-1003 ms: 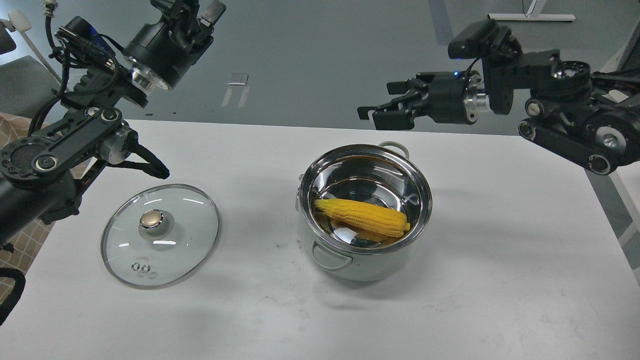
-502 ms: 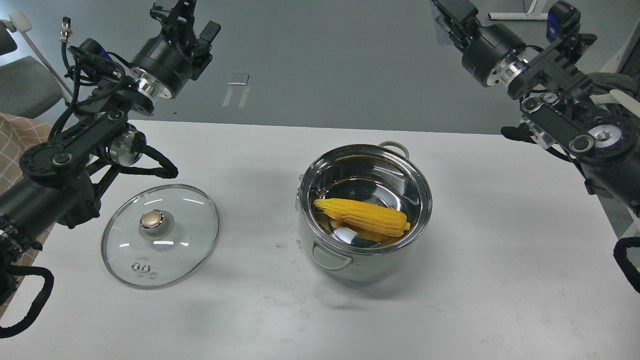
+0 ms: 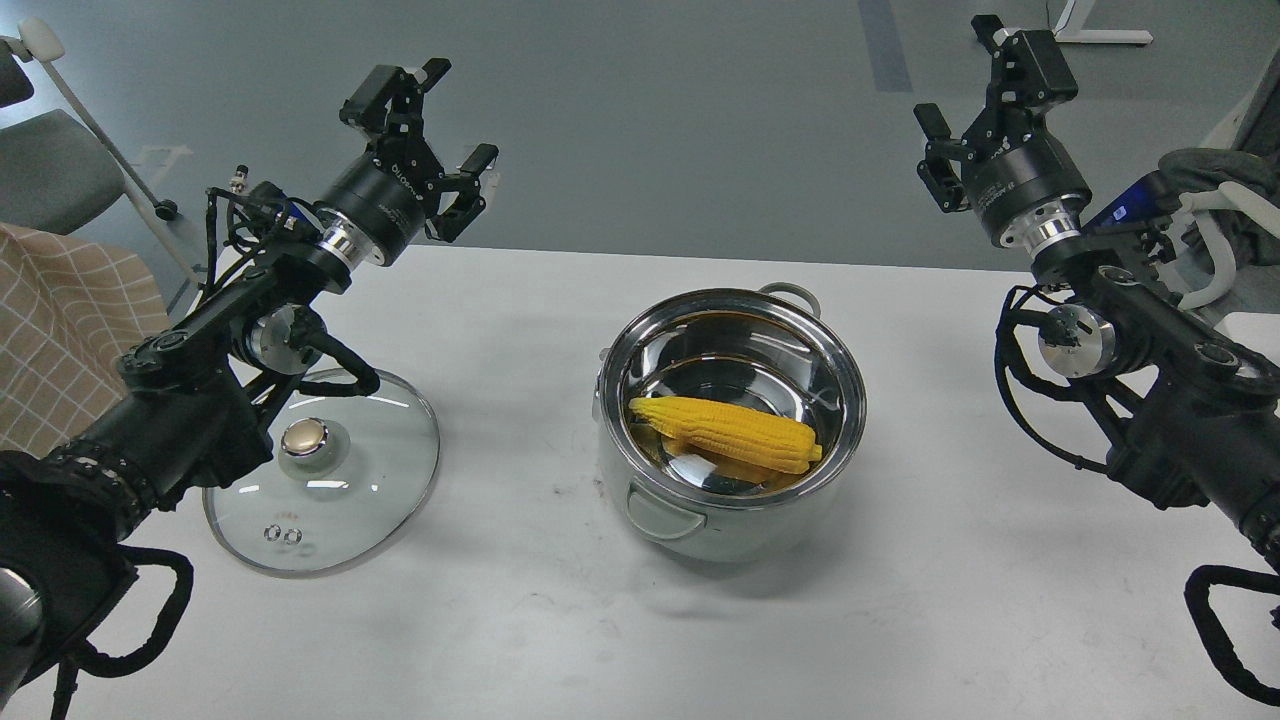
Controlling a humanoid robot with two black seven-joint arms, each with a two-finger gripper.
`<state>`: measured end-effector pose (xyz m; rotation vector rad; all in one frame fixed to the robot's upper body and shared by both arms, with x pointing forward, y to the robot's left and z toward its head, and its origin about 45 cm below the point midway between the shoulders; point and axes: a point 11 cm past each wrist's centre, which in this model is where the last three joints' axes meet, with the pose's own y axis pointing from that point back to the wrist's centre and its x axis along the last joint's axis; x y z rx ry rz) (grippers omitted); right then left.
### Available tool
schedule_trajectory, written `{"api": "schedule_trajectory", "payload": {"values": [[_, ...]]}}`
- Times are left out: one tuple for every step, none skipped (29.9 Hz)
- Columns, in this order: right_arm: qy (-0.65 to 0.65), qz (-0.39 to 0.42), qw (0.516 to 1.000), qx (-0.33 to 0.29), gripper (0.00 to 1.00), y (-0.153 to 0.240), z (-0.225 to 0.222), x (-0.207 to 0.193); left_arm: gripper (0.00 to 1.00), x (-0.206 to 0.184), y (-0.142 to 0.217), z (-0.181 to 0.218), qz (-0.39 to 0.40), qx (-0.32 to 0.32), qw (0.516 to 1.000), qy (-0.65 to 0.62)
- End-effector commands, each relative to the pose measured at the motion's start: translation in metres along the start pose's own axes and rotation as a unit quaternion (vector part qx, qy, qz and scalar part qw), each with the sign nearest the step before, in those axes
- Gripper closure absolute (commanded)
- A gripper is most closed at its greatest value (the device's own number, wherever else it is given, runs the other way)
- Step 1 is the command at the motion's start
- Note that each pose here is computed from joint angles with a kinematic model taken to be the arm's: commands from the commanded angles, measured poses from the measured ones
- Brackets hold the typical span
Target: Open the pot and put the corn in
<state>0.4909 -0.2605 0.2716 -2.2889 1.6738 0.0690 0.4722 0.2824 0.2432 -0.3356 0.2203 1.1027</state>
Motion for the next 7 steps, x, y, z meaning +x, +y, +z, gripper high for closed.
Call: {"api": "schedule_trajectory", "payload": {"values": [[-0.034,0.024,0.999,0.028,0.00,0.0007,-0.0106,0.0094,0.02,-0.0016,-0.0040,0.0086,0.003,-0.022,1.000,0.016],[-0.036,0.028,0.999,0.030,0.00,0.0013,-0.0111,0.0107,0.02,-0.0021,-0.0045,0.0096,0.003,-0.025,1.000,0.018],[-0.037,0.030,0.998,0.032,0.00,0.0014,-0.0119,0.0114,0.02,-0.0023,-0.0049,0.0102,0.004,-0.027,0.999,0.019],[-0.038,0.032,0.998,0.034,0.00,0.0011,-0.0129,0.0118,0.02,-0.0044,-0.0067,0.0112,0.002,-0.030,0.999,0.022],[-0.037,0.031,0.998,0.034,0.00,0.0010,-0.0131,0.0113,0.02,-0.0061,-0.0077,0.0110,0.001,-0.032,0.999,0.025],[-0.039,0.030,0.998,0.035,0.00,0.0005,-0.0140,0.0102,0.02,-0.0071,-0.0087,0.0112,0.001,-0.035,0.999,0.029],[-0.041,0.028,0.998,0.038,0.00,-0.0002,-0.0156,0.0089,0.02,-0.0080,-0.0097,0.0124,0.000,-0.037,0.999,0.030]]}}
